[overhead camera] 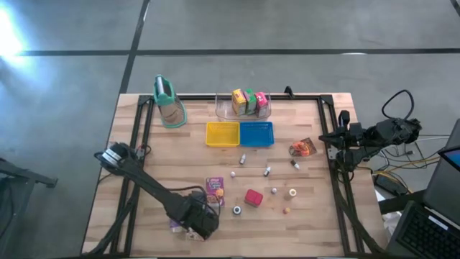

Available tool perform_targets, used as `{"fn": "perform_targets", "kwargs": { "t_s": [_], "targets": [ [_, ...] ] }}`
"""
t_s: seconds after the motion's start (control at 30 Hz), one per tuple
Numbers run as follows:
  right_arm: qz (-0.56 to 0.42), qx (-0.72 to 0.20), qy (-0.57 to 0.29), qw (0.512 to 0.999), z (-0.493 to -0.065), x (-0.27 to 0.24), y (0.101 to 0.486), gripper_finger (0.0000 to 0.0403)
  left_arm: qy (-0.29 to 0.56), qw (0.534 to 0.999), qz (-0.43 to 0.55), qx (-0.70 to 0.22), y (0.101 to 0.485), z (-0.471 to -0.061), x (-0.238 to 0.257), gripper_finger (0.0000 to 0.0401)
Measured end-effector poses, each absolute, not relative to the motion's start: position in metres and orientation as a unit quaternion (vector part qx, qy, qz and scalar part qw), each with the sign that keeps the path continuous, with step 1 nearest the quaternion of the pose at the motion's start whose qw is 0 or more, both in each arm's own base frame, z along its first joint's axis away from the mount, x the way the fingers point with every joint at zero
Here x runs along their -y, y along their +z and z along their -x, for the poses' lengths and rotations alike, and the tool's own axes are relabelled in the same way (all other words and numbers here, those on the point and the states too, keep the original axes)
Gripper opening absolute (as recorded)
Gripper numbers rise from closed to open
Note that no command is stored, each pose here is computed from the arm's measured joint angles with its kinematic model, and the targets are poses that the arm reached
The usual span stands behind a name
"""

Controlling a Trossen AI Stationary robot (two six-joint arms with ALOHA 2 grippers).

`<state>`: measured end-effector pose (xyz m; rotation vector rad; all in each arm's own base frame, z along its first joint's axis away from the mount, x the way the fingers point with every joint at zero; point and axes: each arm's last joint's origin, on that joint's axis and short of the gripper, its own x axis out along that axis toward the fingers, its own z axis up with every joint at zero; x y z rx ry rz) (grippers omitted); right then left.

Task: Pick & Place Kitchen Items
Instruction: Adjust the cereal boxes on the table

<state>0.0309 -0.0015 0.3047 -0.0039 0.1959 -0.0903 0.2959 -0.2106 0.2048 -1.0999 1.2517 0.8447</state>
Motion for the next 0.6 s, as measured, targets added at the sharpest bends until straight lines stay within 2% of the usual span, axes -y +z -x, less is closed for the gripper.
{"fn": "perform_targets", "kwargs": {
  "t_s": [0.6],
  "targets": [
    [0.002, -0.098, -0.045, 0.994, -0.031, 0.001, 0.305, 0.0008, 0.393, 0.576, 0.436, -0.569, 0.178, -0.301, 0.208, 0.0396]
  ]
}}
